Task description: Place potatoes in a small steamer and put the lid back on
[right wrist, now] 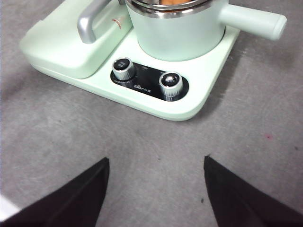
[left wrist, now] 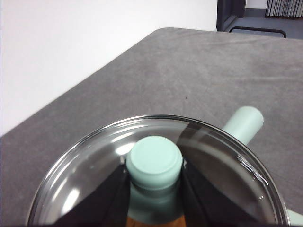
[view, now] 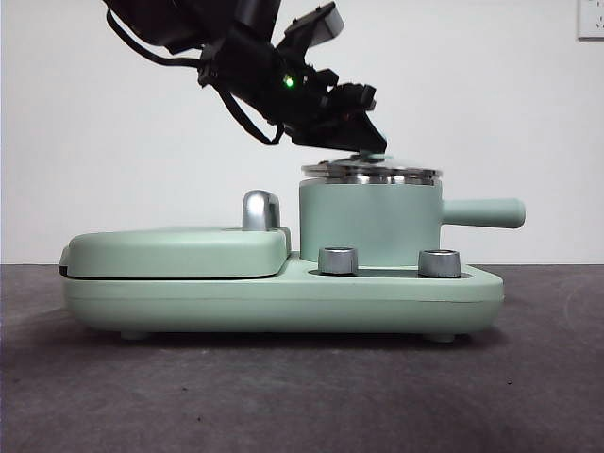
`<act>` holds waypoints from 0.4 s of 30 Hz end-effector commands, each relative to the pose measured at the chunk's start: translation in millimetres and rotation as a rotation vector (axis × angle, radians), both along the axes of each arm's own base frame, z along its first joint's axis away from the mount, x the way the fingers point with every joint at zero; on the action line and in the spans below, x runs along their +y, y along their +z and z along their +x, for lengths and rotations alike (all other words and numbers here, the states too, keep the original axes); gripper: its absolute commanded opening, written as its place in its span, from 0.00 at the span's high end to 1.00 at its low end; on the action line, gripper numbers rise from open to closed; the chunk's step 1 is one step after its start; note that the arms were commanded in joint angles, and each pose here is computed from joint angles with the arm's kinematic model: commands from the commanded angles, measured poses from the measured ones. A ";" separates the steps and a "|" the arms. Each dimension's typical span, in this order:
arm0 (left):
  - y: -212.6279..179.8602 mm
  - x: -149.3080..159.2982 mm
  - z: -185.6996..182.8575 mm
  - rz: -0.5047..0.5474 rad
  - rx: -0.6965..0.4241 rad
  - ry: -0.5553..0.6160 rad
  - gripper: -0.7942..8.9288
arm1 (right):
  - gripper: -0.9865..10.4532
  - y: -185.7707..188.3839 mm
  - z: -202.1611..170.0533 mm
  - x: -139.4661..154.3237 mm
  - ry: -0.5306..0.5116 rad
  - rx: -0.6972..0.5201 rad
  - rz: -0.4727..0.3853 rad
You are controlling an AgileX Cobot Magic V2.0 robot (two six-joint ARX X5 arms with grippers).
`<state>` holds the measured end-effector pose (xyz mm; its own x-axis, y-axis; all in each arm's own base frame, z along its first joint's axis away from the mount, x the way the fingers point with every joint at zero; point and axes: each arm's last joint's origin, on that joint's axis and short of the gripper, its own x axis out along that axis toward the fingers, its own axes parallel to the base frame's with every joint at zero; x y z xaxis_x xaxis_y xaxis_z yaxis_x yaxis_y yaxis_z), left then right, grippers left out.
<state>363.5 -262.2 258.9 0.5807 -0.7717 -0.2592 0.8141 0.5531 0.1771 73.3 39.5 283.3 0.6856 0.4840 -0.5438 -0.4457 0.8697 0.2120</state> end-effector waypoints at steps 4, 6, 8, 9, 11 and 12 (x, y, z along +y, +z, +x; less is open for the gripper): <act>4.9 -7.9 3.0 -0.017 -0.032 -0.013 0.91 | 0.65 -0.4 -0.4 -0.1 -0.013 0.010 -0.005; 4.5 -7.8 2.9 -0.018 -0.024 -0.012 0.91 | 0.65 -0.4 -0.4 -0.1 -0.013 0.010 -0.005; 3.3 -7.5 2.8 -0.012 -0.010 -0.011 0.91 | 0.65 -0.4 -0.4 -0.1 -0.013 0.010 -0.005; 2.6 -7.2 2.7 -0.009 -0.002 -0.010 0.91 | 0.65 -0.4 -0.4 -0.1 -0.013 0.010 -0.005; 0.5 -6.9 2.2 -0.003 0.025 -0.008 0.91 | 0.65 -0.4 -0.4 -0.1 -0.013 0.010 -0.005; -0.6 -6.8 1.9 0.001 0.040 -0.010 0.91 | 0.65 -0.4 -0.4 -0.1 -0.013 0.010 -0.005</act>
